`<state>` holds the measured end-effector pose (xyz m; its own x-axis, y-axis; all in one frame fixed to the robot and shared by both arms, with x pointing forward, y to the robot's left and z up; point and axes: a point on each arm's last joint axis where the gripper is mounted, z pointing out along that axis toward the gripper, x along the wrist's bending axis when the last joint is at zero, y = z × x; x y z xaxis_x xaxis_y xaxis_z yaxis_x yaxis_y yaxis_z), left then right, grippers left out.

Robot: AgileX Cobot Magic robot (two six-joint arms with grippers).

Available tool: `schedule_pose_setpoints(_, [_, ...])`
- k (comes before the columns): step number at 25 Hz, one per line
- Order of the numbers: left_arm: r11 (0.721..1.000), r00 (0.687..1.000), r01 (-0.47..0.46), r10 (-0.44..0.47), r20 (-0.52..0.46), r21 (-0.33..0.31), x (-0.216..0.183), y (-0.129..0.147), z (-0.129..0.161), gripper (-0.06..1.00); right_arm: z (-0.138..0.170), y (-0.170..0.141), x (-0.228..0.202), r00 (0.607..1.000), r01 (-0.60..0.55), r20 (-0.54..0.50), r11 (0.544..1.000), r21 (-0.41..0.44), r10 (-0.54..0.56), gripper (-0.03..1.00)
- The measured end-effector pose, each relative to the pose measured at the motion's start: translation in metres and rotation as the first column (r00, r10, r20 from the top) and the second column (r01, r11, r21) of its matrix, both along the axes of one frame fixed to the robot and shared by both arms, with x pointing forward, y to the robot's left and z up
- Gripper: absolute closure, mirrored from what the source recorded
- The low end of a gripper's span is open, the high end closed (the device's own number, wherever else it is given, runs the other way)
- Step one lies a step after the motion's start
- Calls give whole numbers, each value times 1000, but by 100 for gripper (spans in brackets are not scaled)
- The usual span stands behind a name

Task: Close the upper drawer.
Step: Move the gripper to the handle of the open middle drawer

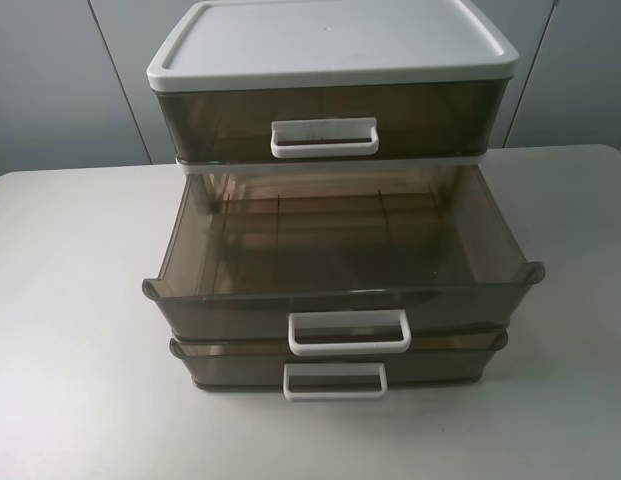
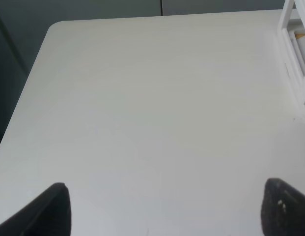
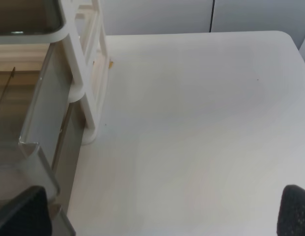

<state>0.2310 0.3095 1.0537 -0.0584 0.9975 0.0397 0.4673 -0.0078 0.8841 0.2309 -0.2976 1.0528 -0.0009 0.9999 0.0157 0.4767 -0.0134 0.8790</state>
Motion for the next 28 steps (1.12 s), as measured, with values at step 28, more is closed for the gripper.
schedule_pose_setpoints(28, [1000,1000,0,0,0,0,0,0,0,20,0,0,0,1000,0,0,1000,0,0,27])
